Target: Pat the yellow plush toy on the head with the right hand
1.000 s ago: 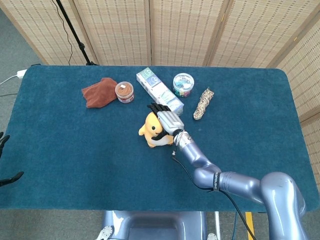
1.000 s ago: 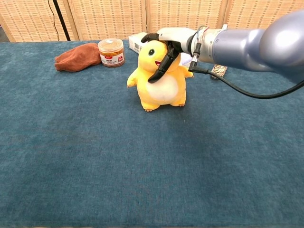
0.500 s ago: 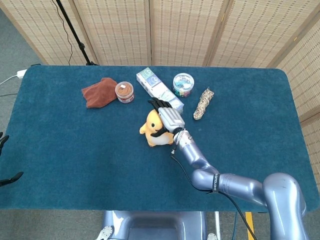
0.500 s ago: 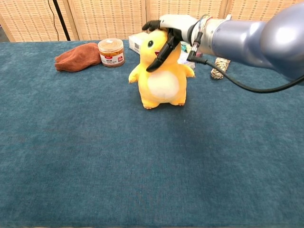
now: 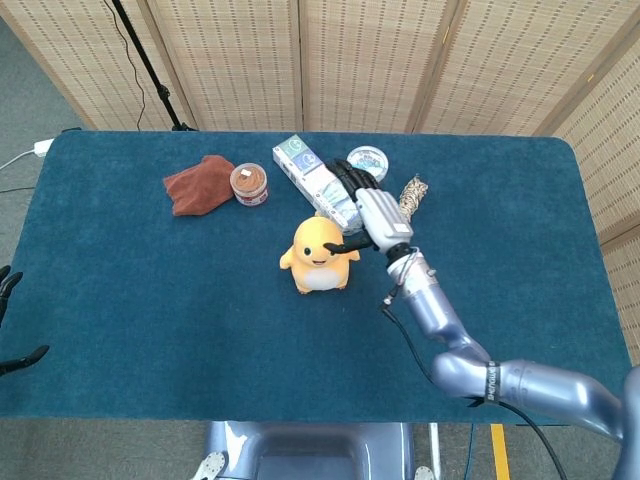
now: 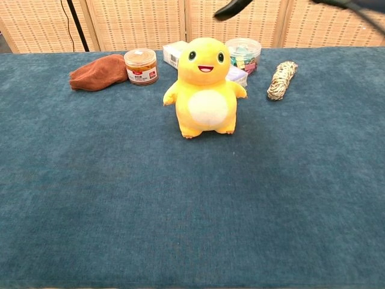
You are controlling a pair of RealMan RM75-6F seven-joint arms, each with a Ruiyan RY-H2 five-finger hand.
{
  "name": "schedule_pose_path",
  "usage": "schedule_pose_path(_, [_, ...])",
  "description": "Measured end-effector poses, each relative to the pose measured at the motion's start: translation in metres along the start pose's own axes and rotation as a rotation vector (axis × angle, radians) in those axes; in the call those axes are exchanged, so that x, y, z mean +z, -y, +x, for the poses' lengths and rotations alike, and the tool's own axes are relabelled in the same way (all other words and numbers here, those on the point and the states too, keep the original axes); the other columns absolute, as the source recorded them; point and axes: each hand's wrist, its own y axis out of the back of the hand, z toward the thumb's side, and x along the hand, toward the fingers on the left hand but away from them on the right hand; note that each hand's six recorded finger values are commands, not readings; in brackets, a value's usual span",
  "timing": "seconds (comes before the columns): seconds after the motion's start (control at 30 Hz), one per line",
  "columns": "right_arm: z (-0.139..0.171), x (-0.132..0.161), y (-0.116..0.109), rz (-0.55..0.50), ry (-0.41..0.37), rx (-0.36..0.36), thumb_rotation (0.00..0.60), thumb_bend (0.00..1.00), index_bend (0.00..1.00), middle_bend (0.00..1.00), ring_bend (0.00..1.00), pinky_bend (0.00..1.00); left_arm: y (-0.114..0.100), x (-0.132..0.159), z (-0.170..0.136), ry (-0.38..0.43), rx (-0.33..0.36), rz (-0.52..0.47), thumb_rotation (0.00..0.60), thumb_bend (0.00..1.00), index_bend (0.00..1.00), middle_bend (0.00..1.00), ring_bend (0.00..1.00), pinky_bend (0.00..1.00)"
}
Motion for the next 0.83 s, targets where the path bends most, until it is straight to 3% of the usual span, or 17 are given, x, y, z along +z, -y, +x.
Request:
schedule_pose_path(0.23, [0.035,-0.021,-0.032,0.090,-0.025,-0.074,0.600,0.00,0.00,0.00,0.00,0.00,0.003,0.002,0.000,0.008,-0.015,0.006,0.600,0.00,0.00,0.00,0.00,0.00])
schedule_pose_path(0.43, [0.081,-0.053,-0.053,0.204,-0.051,-0.178,0.600,0.00,0.00,0.00,0.00,0.00,0.003,0.002,-0.001,0.014,-0.014,0.007,0.600,0.00,0.00,0.00,0.00,0.00])
schedule_pose_path(0.63, [0.132,-0.108,-0.068,0.359,0.026,-0.242,0.600,0.00,0.00,0.00,0.00,0.00,0.004,0.004,-0.003,0.023,-0.017,0.008,0.600,0.00,0.00,0.00,0.00,0.00])
schedule_pose_path(0.83, [0.189,-0.166,-0.072,0.591,0.161,-0.261,0.600,0.00,0.00,0.00,0.00,0.00,0.005,0.005,-0.007,0.030,-0.017,0.015,0.600,0.00,0.00,0.00,0.00,0.00])
